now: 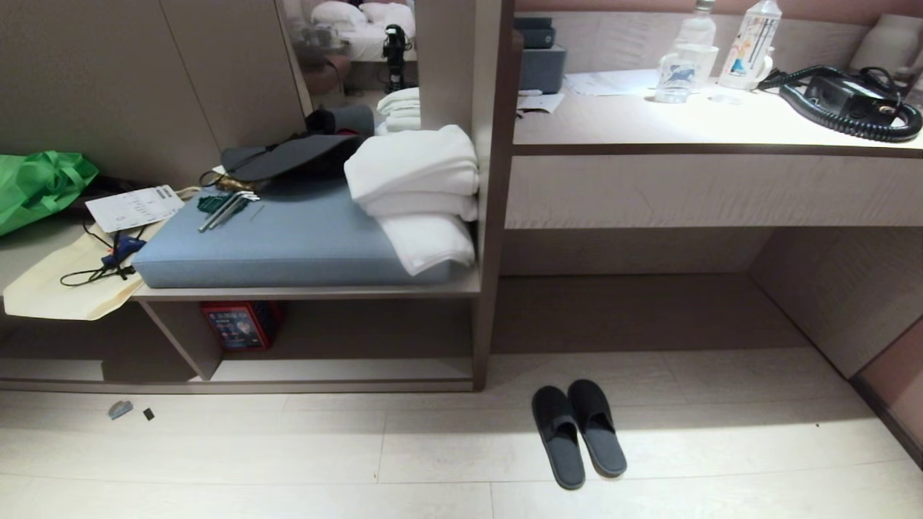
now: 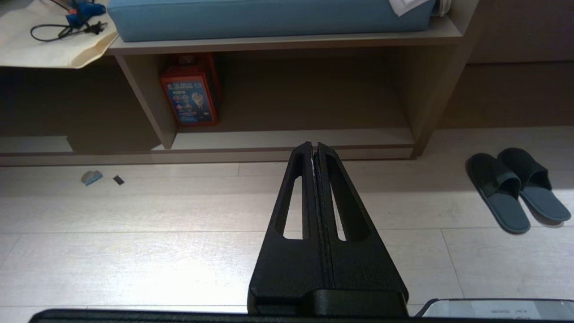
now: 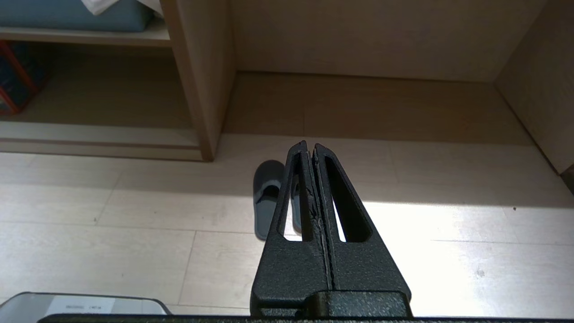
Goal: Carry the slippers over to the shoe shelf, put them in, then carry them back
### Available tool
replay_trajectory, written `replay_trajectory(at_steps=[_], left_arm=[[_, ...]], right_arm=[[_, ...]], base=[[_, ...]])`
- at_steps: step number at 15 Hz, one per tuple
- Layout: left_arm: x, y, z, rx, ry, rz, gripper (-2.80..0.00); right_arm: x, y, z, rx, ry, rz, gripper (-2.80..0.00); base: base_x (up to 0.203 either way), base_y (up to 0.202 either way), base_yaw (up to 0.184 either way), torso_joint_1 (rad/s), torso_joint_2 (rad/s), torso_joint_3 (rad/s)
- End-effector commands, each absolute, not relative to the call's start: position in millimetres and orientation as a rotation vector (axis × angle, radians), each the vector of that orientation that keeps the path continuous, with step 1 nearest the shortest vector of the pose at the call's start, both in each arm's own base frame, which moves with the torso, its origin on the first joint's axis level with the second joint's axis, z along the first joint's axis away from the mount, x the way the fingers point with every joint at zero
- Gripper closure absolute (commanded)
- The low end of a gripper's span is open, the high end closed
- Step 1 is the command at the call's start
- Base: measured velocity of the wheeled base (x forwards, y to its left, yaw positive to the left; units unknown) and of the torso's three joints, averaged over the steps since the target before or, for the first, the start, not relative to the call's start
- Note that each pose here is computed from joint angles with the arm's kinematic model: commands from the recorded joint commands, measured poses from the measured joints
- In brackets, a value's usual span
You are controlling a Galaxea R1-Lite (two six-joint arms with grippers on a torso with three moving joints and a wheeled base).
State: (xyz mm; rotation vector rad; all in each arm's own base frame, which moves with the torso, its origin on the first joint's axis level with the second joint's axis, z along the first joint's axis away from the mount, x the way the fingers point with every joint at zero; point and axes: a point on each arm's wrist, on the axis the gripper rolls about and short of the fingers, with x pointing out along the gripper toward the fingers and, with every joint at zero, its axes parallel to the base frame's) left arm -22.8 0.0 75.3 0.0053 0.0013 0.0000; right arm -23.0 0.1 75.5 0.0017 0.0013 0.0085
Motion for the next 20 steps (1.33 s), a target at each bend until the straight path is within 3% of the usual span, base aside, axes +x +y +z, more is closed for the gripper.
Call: replay_trajectory(at_steps=[1,11,20], left_arm=[[-22.8,0.0,75.3,0.005,0.002,0.000,0.00],[-22.8,0.0,75.2,-0.003,0.003,0.002,0.00],[-22.8,0.0,75.2,-0.003,0.003,0.002,0.00]], right_arm=[[-23.0,0.1,75.4,0.002,0.002,0.009,0.00],[-23.0,0.1,75.4,0.002,0.002,0.009,0.00],[-23.0,0.1,75.4,0.005,0.002,0.008,0.00]], base=[[0.000,0.000,0.000,0.008,0.01,0.200],[0.000,0.000,0.000,0.002,0.00,0.196],[0.000,0.000,0.000,0.001,0.00,0.018]])
